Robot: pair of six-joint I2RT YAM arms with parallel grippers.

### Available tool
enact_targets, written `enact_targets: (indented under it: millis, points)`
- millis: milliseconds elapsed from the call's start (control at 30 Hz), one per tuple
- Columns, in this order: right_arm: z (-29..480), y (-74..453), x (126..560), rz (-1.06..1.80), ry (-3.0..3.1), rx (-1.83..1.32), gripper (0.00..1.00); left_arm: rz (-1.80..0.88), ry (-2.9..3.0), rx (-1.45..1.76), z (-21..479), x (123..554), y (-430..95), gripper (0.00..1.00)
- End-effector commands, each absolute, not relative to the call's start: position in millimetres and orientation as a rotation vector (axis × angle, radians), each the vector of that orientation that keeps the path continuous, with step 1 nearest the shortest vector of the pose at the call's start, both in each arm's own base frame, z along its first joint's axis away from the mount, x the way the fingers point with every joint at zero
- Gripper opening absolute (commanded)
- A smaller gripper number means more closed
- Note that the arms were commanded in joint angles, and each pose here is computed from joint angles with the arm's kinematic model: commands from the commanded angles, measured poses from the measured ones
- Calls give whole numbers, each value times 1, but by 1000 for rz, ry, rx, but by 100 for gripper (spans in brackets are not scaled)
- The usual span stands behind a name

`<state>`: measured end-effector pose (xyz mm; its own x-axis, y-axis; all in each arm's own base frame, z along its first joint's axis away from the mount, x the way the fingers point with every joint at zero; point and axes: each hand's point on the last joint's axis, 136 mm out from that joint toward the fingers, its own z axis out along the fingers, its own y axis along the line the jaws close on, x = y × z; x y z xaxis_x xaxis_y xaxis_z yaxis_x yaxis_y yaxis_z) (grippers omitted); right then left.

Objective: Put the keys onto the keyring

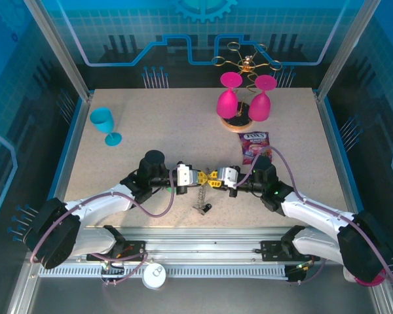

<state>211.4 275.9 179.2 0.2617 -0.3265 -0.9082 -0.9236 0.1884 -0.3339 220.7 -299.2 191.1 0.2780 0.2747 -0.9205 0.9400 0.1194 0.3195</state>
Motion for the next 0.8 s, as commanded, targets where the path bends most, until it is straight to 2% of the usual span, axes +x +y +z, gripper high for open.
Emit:
enact_targets:
  millis: [0, 67, 133, 167, 333, 467, 633, 767]
  points:
    - [204, 279, 210, 658, 1193, -1346, 16, -758, 1175, 1395, 198, 217, -302, 0]
    - [205, 279, 209, 664, 1187, -1348, 11, -758, 1177, 1394, 198, 217, -302, 0]
    - [206, 280, 209, 671, 1189, -1347, 0, -753, 1183, 1389, 198, 219, -302, 0]
    - [207, 280, 209, 671, 1187, -1346, 0, -747, 1186, 1386, 198, 220, -302, 0]
    - [204, 277, 209, 655, 1245, -1382, 0, -678, 1258, 1382, 193, 229, -296, 13]
    - [192, 273, 204, 630, 1352, -1472, 0, -613, 1315, 1423, 187, 232, -291, 14]
    - [186, 275, 197, 594, 1407, -1567, 0, -562, 1344, 1459, 182, 233, -288, 10]
    - [183, 281, 193, 560, 1423, -1632, 0, -574, 1330, 1458, 189, 231, -291, 13]
